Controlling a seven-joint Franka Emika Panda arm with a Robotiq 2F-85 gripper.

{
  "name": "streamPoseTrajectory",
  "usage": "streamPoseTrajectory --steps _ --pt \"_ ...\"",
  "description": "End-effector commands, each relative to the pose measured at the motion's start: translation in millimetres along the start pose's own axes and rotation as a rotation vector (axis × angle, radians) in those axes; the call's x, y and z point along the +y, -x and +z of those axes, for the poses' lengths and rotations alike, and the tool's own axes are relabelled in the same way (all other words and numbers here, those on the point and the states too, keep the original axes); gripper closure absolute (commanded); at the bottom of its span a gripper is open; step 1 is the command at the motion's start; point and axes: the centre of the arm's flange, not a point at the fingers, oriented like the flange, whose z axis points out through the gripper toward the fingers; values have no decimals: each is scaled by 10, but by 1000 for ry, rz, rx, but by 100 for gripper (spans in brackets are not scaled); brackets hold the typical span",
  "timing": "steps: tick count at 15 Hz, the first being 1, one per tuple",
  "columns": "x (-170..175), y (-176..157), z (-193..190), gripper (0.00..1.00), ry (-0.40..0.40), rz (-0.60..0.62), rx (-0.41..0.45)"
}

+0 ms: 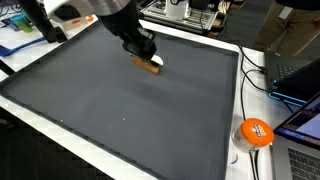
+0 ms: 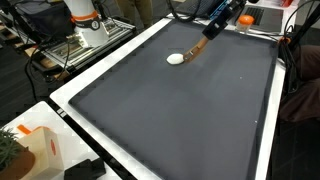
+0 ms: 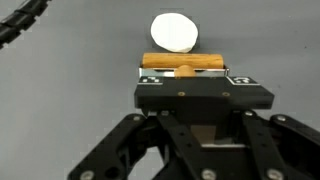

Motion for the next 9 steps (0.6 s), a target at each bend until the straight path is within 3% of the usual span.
streamPoseTrajectory --steps 1,9 --pt "-27 -263 -200 78 -24 -14 -15" --pt "-41 -405 -110 78 -30 -15 -17"
